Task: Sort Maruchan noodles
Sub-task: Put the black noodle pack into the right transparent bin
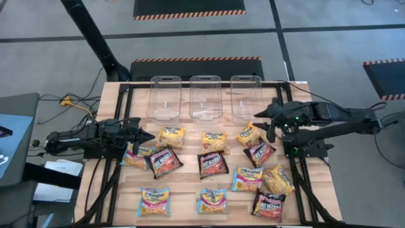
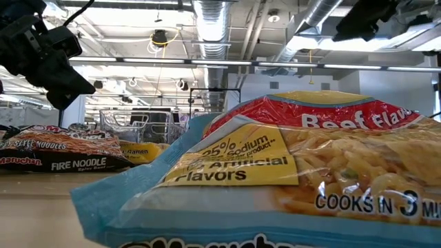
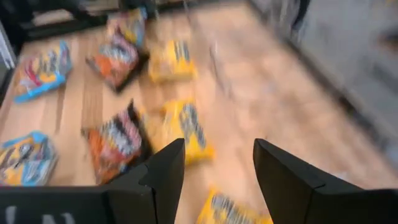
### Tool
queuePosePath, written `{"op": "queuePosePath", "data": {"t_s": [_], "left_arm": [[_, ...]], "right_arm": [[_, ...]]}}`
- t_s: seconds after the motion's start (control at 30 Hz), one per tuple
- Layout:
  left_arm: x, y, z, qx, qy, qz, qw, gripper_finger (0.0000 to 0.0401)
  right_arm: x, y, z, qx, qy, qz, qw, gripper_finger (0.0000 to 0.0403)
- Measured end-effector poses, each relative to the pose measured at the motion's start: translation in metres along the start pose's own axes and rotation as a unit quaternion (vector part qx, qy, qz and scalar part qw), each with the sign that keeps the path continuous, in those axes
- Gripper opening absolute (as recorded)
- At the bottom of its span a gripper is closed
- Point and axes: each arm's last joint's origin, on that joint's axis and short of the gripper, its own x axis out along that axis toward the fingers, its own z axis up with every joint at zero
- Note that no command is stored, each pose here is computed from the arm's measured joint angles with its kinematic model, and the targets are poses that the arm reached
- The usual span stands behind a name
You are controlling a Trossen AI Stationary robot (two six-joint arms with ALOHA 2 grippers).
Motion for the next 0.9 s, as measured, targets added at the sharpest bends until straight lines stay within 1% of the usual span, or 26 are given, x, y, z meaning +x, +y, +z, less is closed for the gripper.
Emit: {"op": "queuePosePath", "data": {"t_s": [0.1, 0.2, 0.33, 0.43, 0.63, 0.7, 0.8, 0.9], "left_arm": [[0.000, 0.000, 0.000, -0.001, 0.000, 0.000, 1.000, 0.0000], [0.000, 0.000, 0.000, -0.016, 0.000, 0.000, 1.000, 0.0000], [0.000, 0.000, 0.000, -0.022, 0.000, 0.000, 1.000, 0.0000], [0.000, 0.000, 0.000, -0.022, 0.000, 0.000, 1.000, 0.0000], [0.000, 0.000, 0.000, -0.009, 0.000, 0.000, 1.000, 0.0000], [0.000, 0.000, 0.000, -0.008, 0.000, 0.000, 1.000, 0.0000], [0.000, 0.000, 0.000, -0.008, -0.001, 0.000, 1.000, 0.0000], [0.000, 0.000, 0.000, -0.008, -0.002, -0.001, 1.000, 0.0000]], "right_arm": [[0.004, 0.002, 0.001, 0.034, 0.053, 0.001, 0.998, 0.0217], [0.010, 0.004, -0.002, 0.058, 0.099, 0.002, 0.993, 0.0217], [0.019, 0.007, -0.007, 0.082, 0.159, 0.021, 0.984, 0.0217], [0.028, 0.010, -0.010, 0.094, 0.195, 0.021, 0.976, 0.0217], [0.052, 0.015, -0.016, 0.086, 0.263, 0.012, 0.961, 0.0217], [0.060, 0.017, -0.019, 0.075, 0.288, 0.021, 0.954, 0.0217], [0.072, 0.020, -0.024, 0.053, 0.326, 0.035, 0.943, 0.0217], [0.082, 0.024, -0.028, 0.015, 0.352, 0.056, 0.934, 0.0217]]}}
